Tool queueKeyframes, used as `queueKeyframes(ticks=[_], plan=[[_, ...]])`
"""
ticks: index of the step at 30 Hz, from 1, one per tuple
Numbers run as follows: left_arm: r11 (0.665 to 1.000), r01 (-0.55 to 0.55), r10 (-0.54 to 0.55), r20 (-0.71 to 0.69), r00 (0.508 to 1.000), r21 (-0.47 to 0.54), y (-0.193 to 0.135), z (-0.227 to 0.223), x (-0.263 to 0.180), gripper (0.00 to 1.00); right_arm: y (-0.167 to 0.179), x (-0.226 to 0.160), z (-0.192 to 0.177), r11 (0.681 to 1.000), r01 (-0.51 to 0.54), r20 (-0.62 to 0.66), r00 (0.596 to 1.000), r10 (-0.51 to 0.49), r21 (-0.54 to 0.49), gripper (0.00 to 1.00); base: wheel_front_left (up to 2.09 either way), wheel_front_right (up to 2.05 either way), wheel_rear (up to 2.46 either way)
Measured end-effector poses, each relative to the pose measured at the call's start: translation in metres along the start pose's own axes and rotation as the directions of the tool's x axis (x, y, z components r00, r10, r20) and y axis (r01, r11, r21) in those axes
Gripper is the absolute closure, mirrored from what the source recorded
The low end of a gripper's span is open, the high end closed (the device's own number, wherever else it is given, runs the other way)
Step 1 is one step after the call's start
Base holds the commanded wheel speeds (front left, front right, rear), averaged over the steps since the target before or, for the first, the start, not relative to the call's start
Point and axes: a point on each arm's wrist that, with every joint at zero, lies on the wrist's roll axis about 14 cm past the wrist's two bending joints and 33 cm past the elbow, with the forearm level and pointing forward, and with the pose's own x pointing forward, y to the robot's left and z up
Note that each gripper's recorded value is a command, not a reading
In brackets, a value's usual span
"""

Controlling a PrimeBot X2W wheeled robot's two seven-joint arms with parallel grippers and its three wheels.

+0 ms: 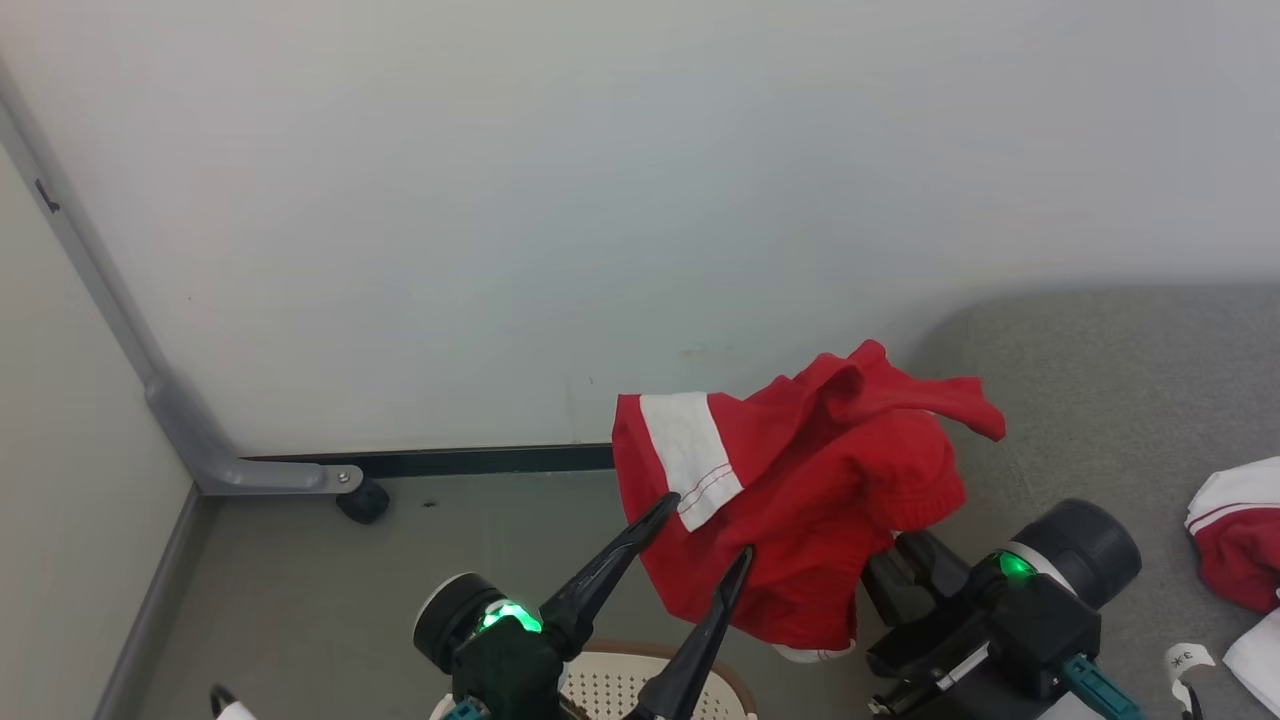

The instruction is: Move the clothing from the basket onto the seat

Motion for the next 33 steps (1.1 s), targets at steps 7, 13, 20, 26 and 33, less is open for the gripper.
queueKeyframes(ticks=[7,13,20,26,33], plan=[[0.998,-0.066,0.067,-0.054,0.996,0.008,0.017,-0.016,-0.011,0.00,-0.016,-0.005,0.000,0.998,0.057,-0.003,0.998,-0.057,-0.009,1.00,0.00,0.00,0.00],[0.995,-0.102,0.103,-0.097,0.990,0.020,0.029,-0.028,-0.021,0.00,-0.030,-0.008,0.005,0.994,0.102,0.008,0.995,-0.102,-0.026,1.00,0.00,0.00,0.00],[0.992,-0.116,0.122,-0.150,0.981,0.045,0.037,-0.042,-0.031,0.00,-0.042,-0.015,0.007,0.988,0.149,0.010,0.989,-0.148,-0.034,1.00,0.00,0.00,0.00],[0.991,-0.107,0.121,-0.206,0.971,0.078,0.037,-0.057,-0.041,0.00,-0.054,-0.021,0.010,0.982,0.184,0.016,0.983,-0.184,-0.050,1.00,0.00,0.00,0.00],[0.994,-0.086,0.102,-0.261,0.960,0.071,0.029,-0.074,-0.050,0.00,-0.061,-0.028,0.009,0.976,0.211,0.008,0.977,-0.211,-0.056,1.00,0.00,0.00,0.00]])
